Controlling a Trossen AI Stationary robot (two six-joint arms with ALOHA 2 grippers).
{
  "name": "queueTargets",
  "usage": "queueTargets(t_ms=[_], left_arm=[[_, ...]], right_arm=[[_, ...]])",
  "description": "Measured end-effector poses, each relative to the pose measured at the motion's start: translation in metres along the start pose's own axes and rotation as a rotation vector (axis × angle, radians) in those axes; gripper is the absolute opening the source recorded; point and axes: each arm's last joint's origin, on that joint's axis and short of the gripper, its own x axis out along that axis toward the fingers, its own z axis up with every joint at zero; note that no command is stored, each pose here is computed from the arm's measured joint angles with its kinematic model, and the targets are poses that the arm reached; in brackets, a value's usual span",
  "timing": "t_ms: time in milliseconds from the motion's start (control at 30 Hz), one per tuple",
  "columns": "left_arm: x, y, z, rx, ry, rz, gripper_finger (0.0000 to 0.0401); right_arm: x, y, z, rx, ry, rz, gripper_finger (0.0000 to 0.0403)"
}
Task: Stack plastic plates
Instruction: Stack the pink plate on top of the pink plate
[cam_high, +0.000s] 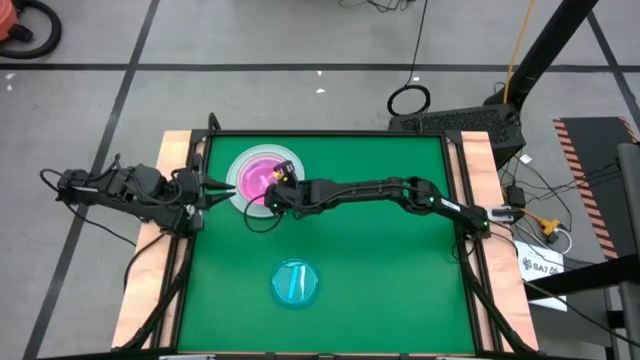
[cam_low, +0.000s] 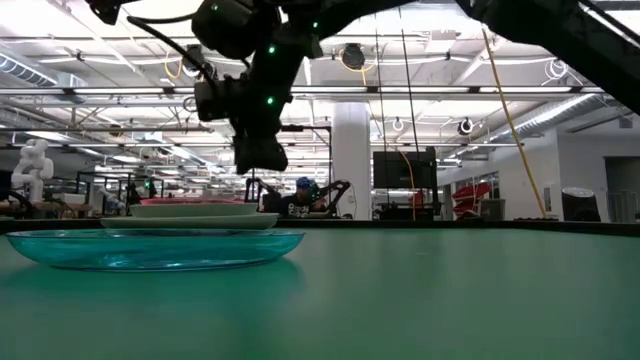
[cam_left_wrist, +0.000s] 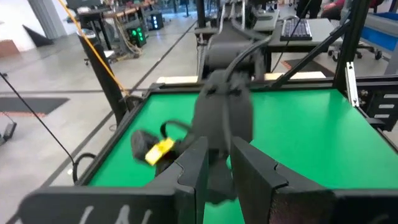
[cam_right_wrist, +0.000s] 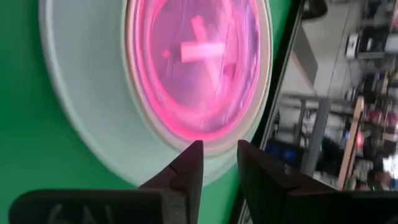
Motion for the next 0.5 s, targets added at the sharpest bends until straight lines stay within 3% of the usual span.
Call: queueTargets(t_ms=[267,500], left_arm=[[0.01,-0.002,-0.007,-0.06,0.101,0.043,0.0077],[0.044,-0.012,-0.017,-0.07,0.264,0.119,0.0077]], right_arm=[[-0.054,-0.009,-0.016,0.162,0.115,0.043,0.0074],[-0.104,-0.015,-0.033,0.319,0.15,0.208,0.004]])
